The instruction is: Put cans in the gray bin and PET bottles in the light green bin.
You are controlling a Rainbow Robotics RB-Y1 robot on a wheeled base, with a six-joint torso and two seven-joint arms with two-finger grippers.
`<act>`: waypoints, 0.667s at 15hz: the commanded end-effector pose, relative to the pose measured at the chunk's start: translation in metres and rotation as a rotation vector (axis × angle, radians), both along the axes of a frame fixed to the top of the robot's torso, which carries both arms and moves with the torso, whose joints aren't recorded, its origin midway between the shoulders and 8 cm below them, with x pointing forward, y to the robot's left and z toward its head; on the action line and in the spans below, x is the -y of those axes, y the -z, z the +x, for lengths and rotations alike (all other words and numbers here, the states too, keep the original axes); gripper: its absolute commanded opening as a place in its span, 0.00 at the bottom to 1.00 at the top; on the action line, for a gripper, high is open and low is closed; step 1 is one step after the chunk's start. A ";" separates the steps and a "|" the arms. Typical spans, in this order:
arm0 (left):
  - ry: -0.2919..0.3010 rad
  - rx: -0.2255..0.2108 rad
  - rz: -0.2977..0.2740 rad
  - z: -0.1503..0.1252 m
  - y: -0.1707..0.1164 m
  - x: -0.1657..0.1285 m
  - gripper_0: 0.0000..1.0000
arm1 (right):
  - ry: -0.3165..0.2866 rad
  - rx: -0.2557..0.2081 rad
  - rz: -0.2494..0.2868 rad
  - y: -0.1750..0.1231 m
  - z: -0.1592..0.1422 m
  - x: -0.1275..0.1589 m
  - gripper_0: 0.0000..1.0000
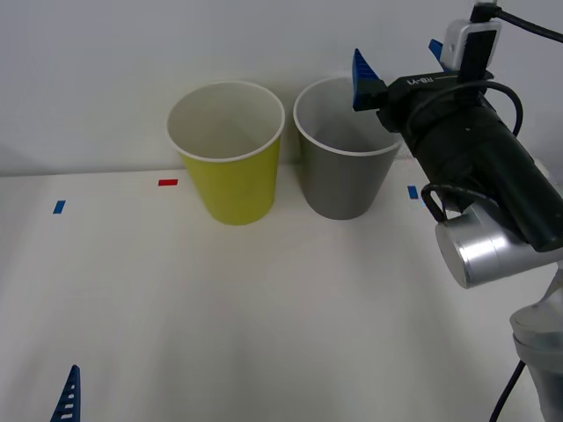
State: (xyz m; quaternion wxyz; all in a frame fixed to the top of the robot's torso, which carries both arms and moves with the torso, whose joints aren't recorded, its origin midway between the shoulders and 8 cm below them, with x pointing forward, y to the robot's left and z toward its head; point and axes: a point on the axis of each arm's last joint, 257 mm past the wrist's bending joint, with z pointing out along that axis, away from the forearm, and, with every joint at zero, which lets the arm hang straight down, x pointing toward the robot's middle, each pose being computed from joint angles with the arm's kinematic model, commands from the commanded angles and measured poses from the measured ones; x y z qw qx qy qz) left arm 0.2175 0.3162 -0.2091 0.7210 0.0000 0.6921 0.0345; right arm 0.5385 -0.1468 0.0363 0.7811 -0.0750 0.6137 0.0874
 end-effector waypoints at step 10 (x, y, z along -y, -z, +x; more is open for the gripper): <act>0.000 0.000 0.000 0.000 0.000 0.000 1.00 | 0.206 -0.039 -0.006 0.058 -0.092 0.109 1.00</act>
